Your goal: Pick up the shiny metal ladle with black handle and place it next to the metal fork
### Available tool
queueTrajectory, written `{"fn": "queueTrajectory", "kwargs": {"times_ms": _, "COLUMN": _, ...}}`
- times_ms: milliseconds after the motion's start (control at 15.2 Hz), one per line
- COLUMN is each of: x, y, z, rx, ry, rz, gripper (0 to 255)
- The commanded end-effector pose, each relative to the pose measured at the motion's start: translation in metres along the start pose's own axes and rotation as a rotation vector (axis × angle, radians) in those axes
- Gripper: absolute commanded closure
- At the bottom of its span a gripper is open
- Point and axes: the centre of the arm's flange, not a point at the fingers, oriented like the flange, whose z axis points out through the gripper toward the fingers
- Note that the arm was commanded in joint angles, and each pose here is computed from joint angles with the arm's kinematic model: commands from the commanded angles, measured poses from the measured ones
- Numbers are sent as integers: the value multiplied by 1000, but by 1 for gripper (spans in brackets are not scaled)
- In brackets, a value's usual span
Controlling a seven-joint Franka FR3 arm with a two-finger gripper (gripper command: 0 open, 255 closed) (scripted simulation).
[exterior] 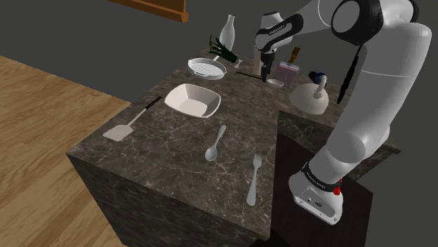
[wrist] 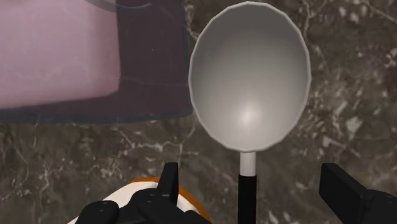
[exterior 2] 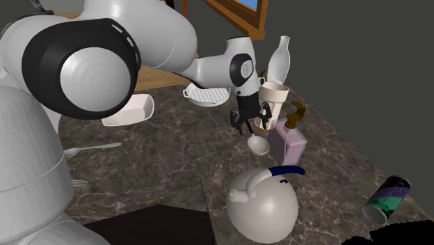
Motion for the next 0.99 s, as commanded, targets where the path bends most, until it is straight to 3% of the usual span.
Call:
{"fn": "queueTrajectory", "kwargs": {"times_ms": 0, "x": 2, "y": -2, "z": 13, "rx": 2, "ry": -2, "rz": -4, "gripper": 0}}
{"fn": "queueTrajectory", "kwargs": {"times_ms": 594, "x": 2, "y": -2, "z": 21, "rx": 2, "ry": -2, "rz": -4, "gripper": 0}}
{"fn": "queueTrajectory", "kwargs": {"times_ms": 660, "x": 3, "y": -3, "z": 20, "rx": 2, "ry": -2, "rz": -4, "gripper": 255}}
{"fn": "queueTrajectory", "kwargs": {"times_ms": 924, "x": 5, "y": -3, "z": 18, "rx": 2, "ry": -2, "rz": -4, "gripper": 255}}
